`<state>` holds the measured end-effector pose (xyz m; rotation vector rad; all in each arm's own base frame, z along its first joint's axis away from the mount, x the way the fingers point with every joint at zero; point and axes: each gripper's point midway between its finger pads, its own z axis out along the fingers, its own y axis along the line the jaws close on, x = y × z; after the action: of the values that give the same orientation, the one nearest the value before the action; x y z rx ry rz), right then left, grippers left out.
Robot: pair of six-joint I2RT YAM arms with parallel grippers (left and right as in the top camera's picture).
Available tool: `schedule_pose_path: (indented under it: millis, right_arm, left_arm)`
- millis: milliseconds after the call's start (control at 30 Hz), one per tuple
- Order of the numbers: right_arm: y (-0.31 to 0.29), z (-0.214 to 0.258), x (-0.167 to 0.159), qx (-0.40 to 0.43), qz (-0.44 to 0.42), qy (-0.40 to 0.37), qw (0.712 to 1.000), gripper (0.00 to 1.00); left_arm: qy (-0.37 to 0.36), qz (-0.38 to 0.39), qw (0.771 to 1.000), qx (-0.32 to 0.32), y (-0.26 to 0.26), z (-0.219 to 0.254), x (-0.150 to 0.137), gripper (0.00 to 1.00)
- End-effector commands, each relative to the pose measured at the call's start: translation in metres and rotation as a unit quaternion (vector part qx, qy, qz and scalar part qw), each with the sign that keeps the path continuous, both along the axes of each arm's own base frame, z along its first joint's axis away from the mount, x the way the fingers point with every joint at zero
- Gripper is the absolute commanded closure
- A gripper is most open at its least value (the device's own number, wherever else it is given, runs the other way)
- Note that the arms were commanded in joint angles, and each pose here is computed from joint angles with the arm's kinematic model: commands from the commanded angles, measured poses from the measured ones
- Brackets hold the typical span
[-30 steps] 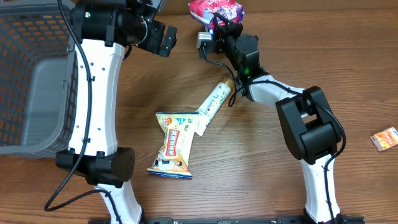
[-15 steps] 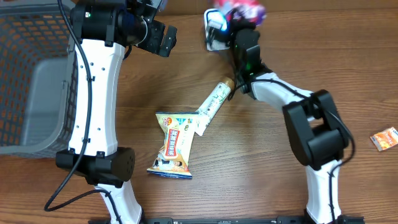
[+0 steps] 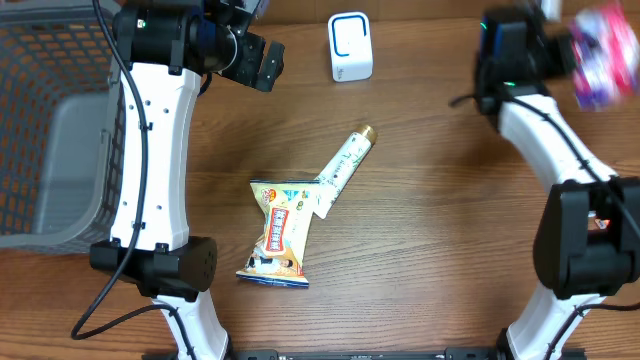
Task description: Scan the item barcode
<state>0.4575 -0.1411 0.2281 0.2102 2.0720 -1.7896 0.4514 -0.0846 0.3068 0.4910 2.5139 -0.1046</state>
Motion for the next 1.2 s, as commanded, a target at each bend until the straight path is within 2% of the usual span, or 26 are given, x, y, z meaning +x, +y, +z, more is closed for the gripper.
schedule_pose_path:
  millis: [0, 33, 67, 100, 200, 300, 333, 433, 467, 567, 667, 833, 933, 967, 1000, 1167]
  right_arm:
    - [-0.025, -0.025, -0.034, 0.026, -0.066, -0.115, 0.991, 0.96]
    - [-0.030, -0.052, -0.040, 0.091, -0.062, -0.094, 0.990, 0.96]
    - [-0.037, -0.096, -0.059, 0.209, -0.084, -0.066, 0.972, 0.96]
    - [-0.046, -0.109, -0.072, 0.244, -0.116, -0.077, 0.960, 0.96]
    - [-0.080, -0.123, -0.104, 0.273, -0.195, -0.118, 0.935, 0.96]
    - [-0.110, -0.129, -0.124, 0.290, -0.239, -0.138, 0.916, 0.96]
    - [-0.117, -0.132, -0.131, 0.301, -0.251, -0.142, 0.909, 0.91]
    - [-0.133, -0.147, -0.144, 0.366, -0.274, -0.153, 0.876, 0.25]
    - [-0.136, -0.148, -0.143, 0.391, -0.271, -0.156, 0.866, 0.00]
    - [-0.141, -0.129, -0.130, 0.479, -0.237, -0.201, 0.821, 0.00]
    - [-0.130, -0.075, -0.107, 0.555, -0.173, -0.262, 0.771, 0.00]
    - [-0.052, 0.031, -0.069, 0.689, -0.008, -0.307, 0.656, 0.00]
    - [0.031, 0.070, -0.056, 0.781, 0.098, -0.270, 0.555, 0.00]
    - [0.052, 0.072, -0.053, 0.798, 0.113, -0.251, 0.536, 0.00]
    - [0.072, 0.070, -0.052, 0.810, 0.121, -0.229, 0.526, 0.00]
    - [0.192, 0.014, -0.050, 0.845, 0.106, -0.086, 0.518, 0.00]
  left_arm:
    - [-0.006, 0.009, 1.000, -0.004, 0.002, 0.005, -0.001, 0.00]
    - [-0.006, 0.009, 1.000, -0.004, 0.002, 0.005, -0.001, 0.00]
    - [-0.006, 0.009, 1.000, -0.004, 0.002, 0.005, -0.001, 0.00]
    - [-0.006, 0.009, 1.000, -0.004, 0.002, 0.005, -0.001, 0.00]
    - [-0.006, 0.009, 1.000, -0.004, 0.002, 0.005, -0.001, 0.00]
    - [-0.006, 0.009, 1.000, -0.004, 0.002, 0.005, -0.001, 0.00]
    - [-0.006, 0.009, 1.000, -0.004, 0.002, 0.005, -0.001, 0.00]
    - [-0.006, 0.009, 1.000, -0.004, 0.002, 0.005, -0.001, 0.00]
    - [-0.006, 0.009, 1.000, -0.004, 0.002, 0.005, -0.001, 0.00]
    - [-0.006, 0.009, 1.000, -0.004, 0.002, 0.005, -0.001, 0.00]
    - [-0.006, 0.009, 1.000, -0.004, 0.002, 0.005, -0.001, 0.00]
    - [-0.006, 0.009, 1.000, -0.004, 0.002, 0.005, -0.001, 0.00]
    - [-0.006, 0.009, 1.000, -0.004, 0.002, 0.005, -0.001, 0.00]
    - [-0.006, 0.009, 1.000, -0.004, 0.002, 0.005, -0.001, 0.00]
    - [-0.006, 0.009, 1.000, -0.004, 0.002, 0.005, -0.001, 0.00]
    - [-0.006, 0.009, 1.000, -0.004, 0.002, 0.005, -0.001, 0.00]
